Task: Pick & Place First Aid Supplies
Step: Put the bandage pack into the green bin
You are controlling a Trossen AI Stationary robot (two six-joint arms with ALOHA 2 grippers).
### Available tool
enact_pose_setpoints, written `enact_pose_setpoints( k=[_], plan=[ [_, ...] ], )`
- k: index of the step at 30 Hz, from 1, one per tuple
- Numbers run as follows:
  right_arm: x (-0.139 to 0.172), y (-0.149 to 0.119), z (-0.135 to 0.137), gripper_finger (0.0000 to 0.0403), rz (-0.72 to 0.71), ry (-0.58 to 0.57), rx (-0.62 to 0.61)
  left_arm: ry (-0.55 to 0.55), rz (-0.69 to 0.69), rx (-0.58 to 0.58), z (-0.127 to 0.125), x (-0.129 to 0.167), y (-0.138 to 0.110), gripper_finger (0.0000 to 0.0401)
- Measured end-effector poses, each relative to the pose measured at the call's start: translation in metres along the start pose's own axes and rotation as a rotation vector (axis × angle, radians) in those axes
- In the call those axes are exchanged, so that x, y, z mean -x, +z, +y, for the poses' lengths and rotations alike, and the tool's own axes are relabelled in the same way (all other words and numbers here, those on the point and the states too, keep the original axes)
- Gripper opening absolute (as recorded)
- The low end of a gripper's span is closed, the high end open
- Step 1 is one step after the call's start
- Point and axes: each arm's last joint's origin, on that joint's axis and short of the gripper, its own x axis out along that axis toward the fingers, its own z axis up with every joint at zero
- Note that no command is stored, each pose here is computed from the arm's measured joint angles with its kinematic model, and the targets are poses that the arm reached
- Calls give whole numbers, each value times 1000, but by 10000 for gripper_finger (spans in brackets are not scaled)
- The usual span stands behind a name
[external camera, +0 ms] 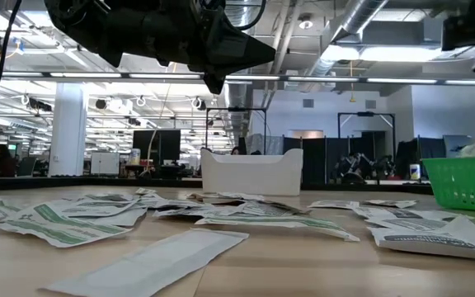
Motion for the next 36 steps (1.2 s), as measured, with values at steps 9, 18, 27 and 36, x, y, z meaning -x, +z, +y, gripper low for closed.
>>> enact_pose_setpoints(
  k=[9, 18, 27, 36],
  plan=[
    [-6, 2, 2, 25, 13, -56, -74, 0, -1, 0, 0, 0, 0, 12],
    [-2, 19, 5, 63, 17, -8, -122, 0, -1, 0, 0, 0, 0, 12],
    [15, 43, 24, 64, -155, 163, -27, 0, -1, 0, 0, 0, 0, 12],
    [19, 55, 39, 64, -274, 282, 78, 0, -1, 0, 0, 0, 0, 12]
  ],
)
